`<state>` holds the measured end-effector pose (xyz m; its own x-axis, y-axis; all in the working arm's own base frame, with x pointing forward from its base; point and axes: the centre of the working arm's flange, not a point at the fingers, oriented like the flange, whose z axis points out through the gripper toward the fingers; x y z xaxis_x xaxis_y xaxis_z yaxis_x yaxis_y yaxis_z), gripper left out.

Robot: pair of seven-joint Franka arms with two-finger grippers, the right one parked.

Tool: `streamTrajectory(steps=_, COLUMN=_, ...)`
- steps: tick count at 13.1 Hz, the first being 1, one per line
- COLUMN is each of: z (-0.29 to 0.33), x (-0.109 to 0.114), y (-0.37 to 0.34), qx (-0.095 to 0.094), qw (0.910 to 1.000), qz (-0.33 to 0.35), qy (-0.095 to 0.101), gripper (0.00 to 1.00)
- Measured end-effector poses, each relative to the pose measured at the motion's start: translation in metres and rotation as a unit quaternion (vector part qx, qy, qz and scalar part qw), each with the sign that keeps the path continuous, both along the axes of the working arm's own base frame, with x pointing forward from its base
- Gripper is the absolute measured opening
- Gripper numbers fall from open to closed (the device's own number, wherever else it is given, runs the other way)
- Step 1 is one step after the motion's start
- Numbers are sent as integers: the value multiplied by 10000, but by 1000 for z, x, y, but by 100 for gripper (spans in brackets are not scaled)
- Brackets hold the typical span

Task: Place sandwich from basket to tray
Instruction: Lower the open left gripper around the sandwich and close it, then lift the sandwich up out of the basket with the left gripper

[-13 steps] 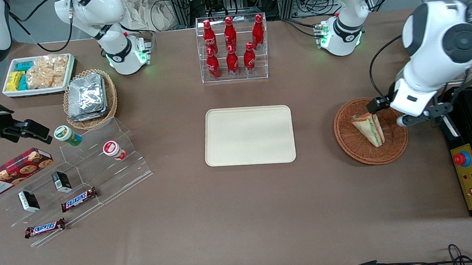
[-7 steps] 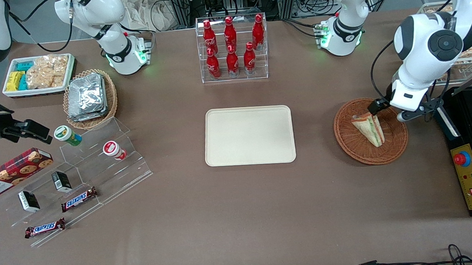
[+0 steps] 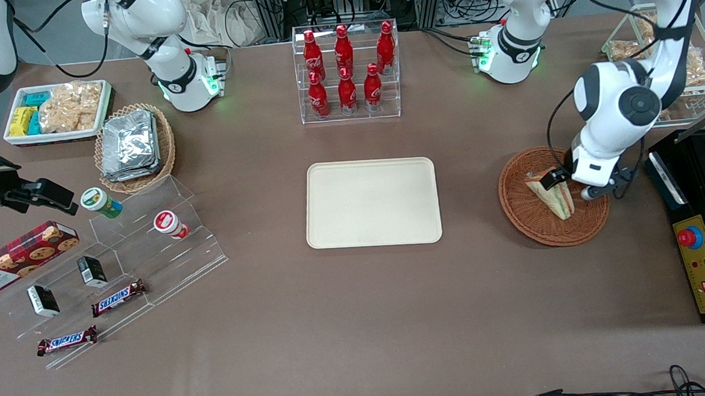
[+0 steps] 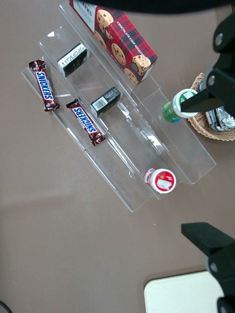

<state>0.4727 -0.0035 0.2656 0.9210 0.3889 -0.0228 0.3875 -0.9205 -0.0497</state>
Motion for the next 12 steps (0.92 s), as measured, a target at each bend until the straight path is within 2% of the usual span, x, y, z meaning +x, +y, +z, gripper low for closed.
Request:
streamTrajectory(steps=5, z=-16, x=1, y=-1, qx=-46, qw=10000, qz=48, qy=19, gripper=98)
streamTrajectory(steps=7, z=-15, x=2, y=-1, qx=-47, qw=10000, qz=49, qy=6, gripper=81)
streamTrajectory(steps=9, z=-15, x=2, y=-1, qx=-47, qw=10000, qz=49, qy=3, gripper=56)
streamTrajectory(steps=11, z=-15, x=3, y=-1, qx=-47, qw=10000, qz=49, qy=-6, gripper=37)
streamTrajectory(steps=12, z=-14, x=4, y=-1, qx=-46, qw=10000, qz=50, qy=-19, gripper=32)
